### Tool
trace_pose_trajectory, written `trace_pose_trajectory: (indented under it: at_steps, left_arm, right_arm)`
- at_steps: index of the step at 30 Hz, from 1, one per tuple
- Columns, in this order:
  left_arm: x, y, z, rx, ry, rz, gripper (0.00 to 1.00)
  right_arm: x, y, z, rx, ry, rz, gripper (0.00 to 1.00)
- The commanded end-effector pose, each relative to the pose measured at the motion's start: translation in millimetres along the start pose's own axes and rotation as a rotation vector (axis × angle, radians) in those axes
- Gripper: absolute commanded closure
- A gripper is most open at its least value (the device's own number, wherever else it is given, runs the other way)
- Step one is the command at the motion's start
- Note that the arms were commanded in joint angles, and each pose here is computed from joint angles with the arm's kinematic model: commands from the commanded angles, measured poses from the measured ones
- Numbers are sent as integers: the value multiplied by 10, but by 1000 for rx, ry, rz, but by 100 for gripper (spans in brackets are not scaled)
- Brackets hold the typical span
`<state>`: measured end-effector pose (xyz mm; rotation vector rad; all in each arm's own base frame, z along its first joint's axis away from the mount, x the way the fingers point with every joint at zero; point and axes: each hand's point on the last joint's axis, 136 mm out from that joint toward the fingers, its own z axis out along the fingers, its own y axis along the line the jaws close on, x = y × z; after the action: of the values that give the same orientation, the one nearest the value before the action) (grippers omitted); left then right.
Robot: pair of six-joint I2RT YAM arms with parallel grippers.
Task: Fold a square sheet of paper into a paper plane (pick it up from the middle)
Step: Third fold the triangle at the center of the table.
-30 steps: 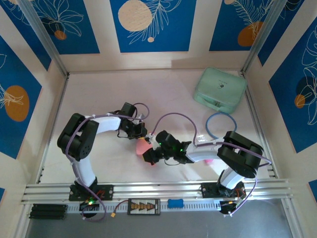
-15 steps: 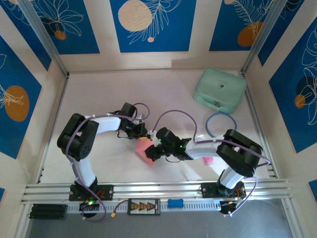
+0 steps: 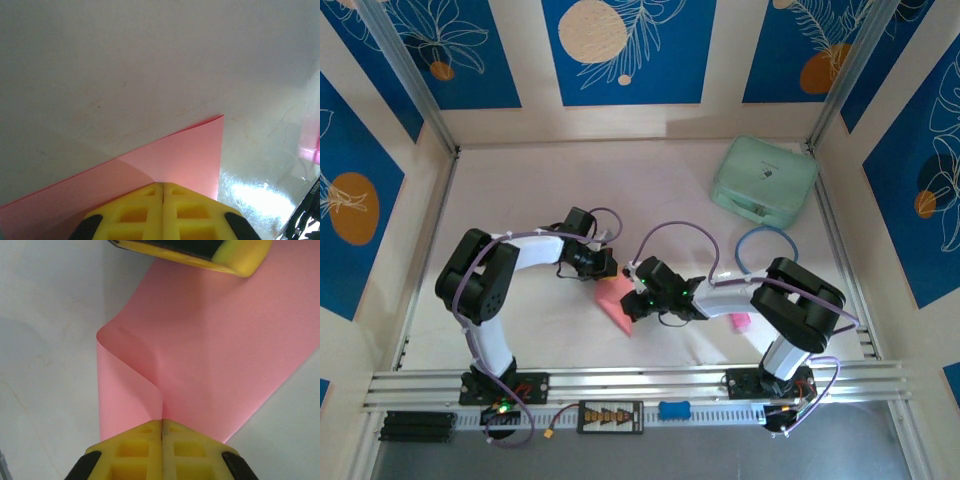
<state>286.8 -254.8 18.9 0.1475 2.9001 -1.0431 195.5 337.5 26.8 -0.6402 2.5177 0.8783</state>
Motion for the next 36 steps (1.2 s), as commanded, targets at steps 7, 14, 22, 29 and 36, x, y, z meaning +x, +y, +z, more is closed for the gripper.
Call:
trace_pose_trajectory:
  at_steps: [7,14,22,29,36]
  left_arm:
    - [167,160,71,-55,45,-14,96]
    - [169,158,65,-54,44,-14,95]
    - [163,151,57,-52,42,-13,96]
    - [164,145,54,-48,41,-14,96]
    - [170,142,51,-48,40,-12,96]
  right_arm:
    - [-15,-71,8,52,15,13,100]
    - [8,-5,-46,47,19,-1,100]
    - [21,29,-31,50,30,-5,100]
    - [33,19,-10,56,36,-1,100]
    - [31,-35,-2,84,38,5,100]
